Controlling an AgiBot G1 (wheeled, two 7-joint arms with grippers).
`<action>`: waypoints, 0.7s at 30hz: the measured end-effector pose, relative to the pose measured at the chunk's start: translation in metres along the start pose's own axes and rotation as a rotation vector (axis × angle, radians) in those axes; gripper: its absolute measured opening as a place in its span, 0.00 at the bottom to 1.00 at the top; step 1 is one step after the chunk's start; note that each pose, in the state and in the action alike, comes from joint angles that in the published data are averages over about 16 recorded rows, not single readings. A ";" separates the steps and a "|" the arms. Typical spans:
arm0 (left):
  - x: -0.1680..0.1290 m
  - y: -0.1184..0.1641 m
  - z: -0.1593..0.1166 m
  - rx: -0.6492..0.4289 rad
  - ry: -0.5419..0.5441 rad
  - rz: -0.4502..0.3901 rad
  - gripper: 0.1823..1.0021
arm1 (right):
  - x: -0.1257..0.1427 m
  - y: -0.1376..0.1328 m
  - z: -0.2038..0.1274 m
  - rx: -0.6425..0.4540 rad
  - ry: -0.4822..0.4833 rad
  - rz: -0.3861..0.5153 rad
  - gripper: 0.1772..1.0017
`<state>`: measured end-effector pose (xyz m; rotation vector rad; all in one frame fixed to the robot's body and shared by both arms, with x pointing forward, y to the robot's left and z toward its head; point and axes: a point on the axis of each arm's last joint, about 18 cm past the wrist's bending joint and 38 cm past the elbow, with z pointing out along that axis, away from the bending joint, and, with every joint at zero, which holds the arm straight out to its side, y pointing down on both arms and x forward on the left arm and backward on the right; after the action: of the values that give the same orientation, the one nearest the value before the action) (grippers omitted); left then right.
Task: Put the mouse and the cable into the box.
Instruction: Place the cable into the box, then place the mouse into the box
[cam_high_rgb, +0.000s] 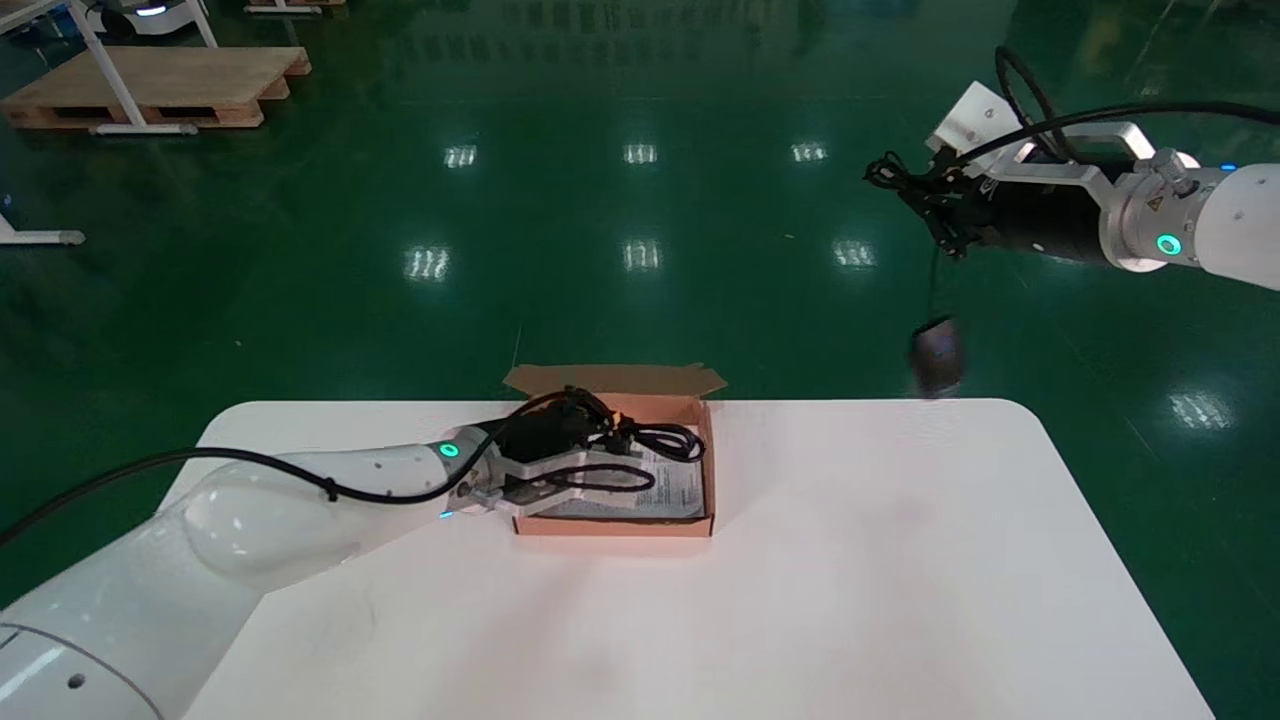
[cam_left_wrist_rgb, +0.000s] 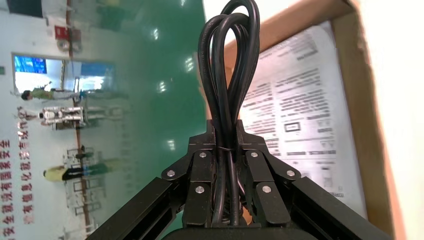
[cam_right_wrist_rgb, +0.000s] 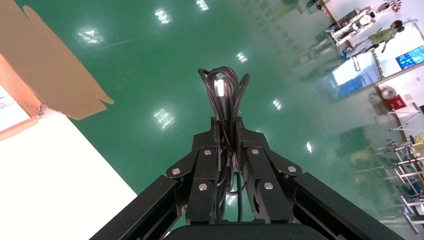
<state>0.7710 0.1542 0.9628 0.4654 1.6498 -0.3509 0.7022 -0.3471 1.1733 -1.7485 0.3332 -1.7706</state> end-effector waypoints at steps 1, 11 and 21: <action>0.001 0.001 0.000 -0.003 -0.001 0.011 0.08 | 0.000 0.000 0.000 0.000 0.000 0.000 0.06; 0.007 0.010 0.001 -0.016 0.001 0.028 0.08 | 0.000 0.000 0.000 0.000 0.000 0.000 0.06; 0.010 0.012 0.002 -0.016 0.008 0.022 0.10 | 0.000 0.000 0.000 0.000 0.000 0.001 0.06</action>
<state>0.7775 0.1651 0.9529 0.4731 1.6529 -0.3200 0.7023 -0.3471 1.1729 -1.7488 0.3340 -1.7698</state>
